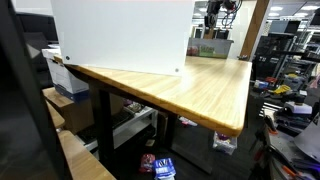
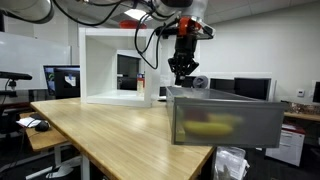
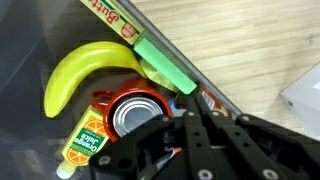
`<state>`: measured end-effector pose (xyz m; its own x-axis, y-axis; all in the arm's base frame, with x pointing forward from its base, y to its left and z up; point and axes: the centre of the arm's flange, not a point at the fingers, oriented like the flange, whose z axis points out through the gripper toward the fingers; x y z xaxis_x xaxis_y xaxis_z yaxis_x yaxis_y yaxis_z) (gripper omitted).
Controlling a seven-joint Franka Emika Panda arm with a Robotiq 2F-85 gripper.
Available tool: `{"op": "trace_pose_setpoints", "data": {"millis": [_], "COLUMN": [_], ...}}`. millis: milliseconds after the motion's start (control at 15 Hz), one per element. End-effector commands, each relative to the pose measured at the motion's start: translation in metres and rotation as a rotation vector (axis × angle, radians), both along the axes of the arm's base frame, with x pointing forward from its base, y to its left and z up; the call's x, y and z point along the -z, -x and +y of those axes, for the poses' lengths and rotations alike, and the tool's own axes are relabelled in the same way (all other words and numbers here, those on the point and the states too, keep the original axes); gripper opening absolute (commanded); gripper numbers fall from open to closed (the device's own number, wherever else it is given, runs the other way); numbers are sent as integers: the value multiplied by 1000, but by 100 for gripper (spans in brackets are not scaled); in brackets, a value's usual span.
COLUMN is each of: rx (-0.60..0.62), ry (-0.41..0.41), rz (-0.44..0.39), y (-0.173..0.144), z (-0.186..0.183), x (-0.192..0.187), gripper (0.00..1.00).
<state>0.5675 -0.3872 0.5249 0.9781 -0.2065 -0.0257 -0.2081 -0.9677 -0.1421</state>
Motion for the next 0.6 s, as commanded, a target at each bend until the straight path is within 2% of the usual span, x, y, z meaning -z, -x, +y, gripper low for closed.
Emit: {"op": "trace_pose_setpoints", "data": {"millis": [0, 67, 200, 533], "rx": [8, 16, 31, 80], "ry": [-27, -30, -30, -20], "rz": [12, 23, 37, 61], "y": [2, 3, 5, 10], "z": [-11, -14, -20, -38], "x": [0, 2, 7, 21], "gripper": [2, 32, 35, 61]}}
